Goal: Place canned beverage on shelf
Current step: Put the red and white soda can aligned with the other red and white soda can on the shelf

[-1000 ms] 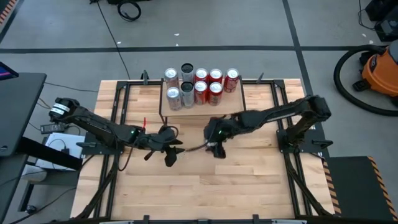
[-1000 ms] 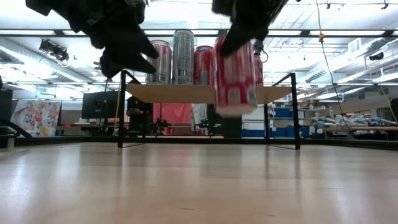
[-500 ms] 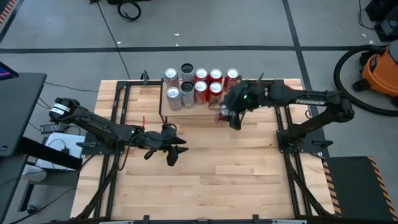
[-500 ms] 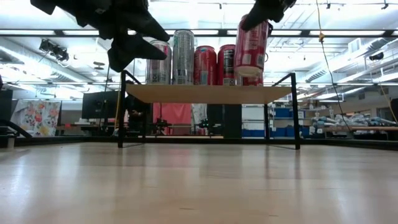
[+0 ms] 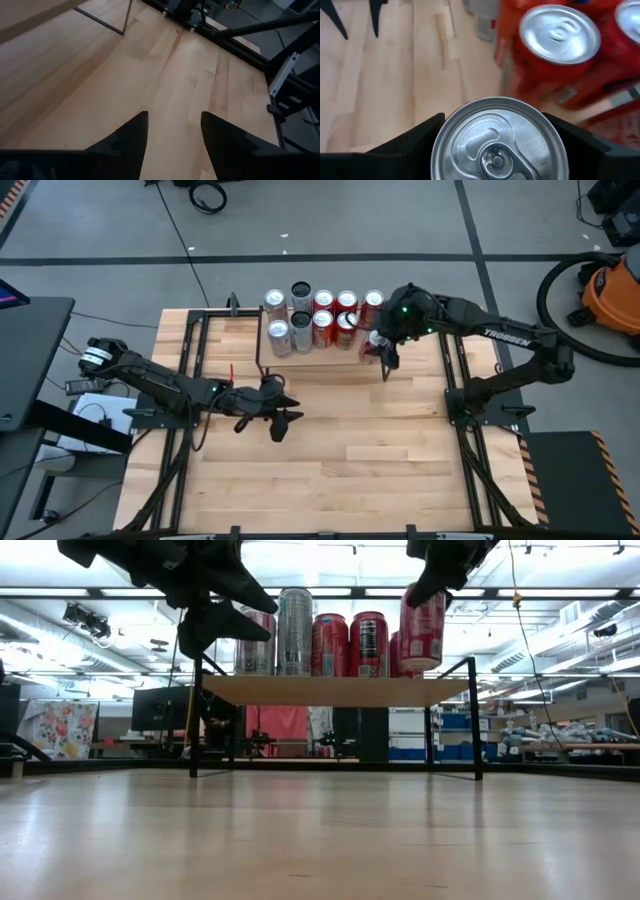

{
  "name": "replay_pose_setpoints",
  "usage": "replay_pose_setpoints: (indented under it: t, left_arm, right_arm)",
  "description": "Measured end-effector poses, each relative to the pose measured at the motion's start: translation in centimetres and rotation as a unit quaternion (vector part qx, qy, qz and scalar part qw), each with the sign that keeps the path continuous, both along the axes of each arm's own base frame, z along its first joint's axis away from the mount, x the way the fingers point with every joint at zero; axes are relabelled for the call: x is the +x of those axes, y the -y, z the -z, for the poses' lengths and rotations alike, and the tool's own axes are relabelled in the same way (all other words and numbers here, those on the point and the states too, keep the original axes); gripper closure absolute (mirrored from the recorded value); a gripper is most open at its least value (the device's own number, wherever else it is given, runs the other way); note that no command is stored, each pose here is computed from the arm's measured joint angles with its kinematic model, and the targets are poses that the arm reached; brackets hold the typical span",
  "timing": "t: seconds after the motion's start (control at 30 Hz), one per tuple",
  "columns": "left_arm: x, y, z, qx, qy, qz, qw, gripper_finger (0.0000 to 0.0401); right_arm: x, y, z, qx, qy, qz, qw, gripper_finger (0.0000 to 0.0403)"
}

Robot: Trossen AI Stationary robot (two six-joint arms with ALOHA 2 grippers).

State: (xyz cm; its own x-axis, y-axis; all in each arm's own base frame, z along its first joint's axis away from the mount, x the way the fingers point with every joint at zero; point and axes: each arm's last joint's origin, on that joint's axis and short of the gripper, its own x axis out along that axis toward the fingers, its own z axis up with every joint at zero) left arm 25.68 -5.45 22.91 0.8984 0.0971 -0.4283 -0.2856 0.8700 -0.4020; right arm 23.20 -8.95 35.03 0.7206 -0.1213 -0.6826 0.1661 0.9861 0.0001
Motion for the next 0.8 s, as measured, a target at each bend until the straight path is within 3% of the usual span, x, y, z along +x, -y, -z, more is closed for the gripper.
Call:
replay_pose_setpoints:
  t: [0.27, 0.67, 0.8]
  left_arm:
    - [0.2, -1.2, 0.0, 0.001, 0.000, -0.022, 1.000, 0.0209]
    - [0.3, -1.9, 0.0, 0.001, 0.000, -0.036, 0.999, 0.0209]
    - [0.3, -1.9, 0.0, 0.000, 0.000, -0.037, 0.999, 0.0209]
  right_arm:
    - [-0.8, 2.5, 0.6, -0.011, -0.021, 0.015, 1.000, 0.0087]
    - [0.2, 3.9, 1.6, 0.000, -0.028, 0.008, 1.000, 0.0086]
    - [0.1, 4.1, 1.7, 0.007, -0.027, 0.019, 0.999, 0.0065]
